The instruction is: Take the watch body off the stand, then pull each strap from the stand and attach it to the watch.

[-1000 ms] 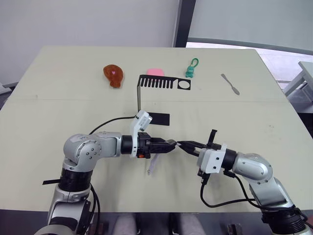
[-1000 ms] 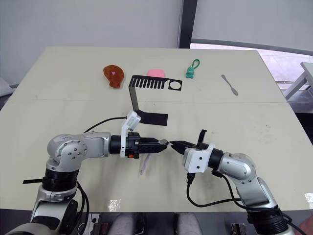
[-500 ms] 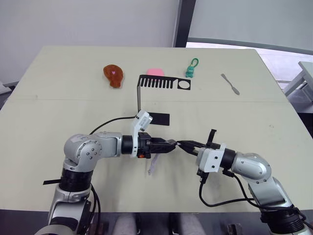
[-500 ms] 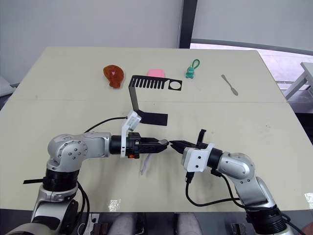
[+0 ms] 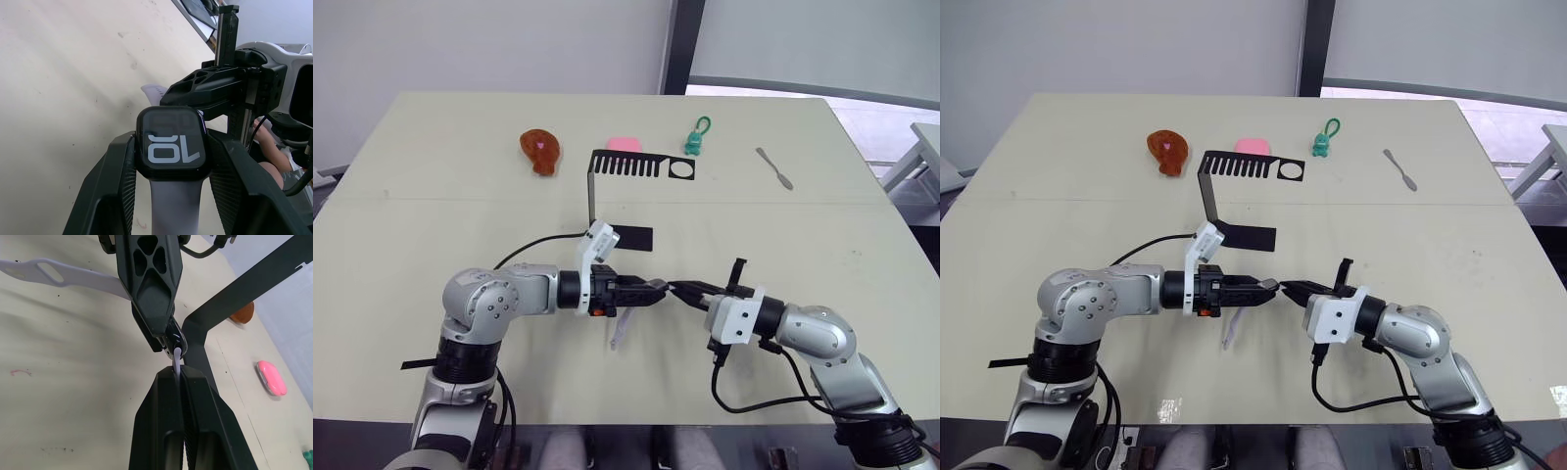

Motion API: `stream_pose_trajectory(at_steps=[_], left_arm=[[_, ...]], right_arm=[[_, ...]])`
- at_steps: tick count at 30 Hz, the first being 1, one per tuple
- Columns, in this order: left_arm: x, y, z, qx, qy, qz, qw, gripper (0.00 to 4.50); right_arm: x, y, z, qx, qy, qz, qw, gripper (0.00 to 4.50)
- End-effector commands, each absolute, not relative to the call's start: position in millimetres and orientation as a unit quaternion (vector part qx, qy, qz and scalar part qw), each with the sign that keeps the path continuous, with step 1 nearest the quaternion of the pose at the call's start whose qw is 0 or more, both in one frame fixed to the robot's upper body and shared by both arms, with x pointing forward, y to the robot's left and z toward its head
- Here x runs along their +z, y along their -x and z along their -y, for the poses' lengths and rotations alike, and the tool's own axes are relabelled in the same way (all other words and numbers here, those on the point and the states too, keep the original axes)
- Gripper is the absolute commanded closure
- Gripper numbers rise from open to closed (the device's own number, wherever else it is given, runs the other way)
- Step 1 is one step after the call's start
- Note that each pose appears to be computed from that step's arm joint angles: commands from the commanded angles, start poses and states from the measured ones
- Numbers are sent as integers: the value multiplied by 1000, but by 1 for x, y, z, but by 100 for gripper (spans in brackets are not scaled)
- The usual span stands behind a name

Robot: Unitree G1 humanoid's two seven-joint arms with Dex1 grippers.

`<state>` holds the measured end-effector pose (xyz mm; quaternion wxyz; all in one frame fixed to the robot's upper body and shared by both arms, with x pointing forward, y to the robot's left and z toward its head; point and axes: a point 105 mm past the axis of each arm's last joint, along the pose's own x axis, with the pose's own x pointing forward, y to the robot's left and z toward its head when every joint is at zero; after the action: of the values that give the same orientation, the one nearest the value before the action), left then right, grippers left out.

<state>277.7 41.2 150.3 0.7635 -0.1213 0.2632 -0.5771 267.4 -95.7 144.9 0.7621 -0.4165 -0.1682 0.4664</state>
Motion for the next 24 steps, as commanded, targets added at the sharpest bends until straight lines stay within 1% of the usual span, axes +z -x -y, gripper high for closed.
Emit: stream_pose_trajectory(at_steps=[1, 24], left_arm=[[155, -264, -22, -617, 111, -255, 737, 289], [155, -266, -22, -614, 109, -253, 739, 289]], right_arm=[[163, -258, 77, 477, 404, 224, 748, 450], [165, -259, 74, 478, 403, 225, 747, 450]])
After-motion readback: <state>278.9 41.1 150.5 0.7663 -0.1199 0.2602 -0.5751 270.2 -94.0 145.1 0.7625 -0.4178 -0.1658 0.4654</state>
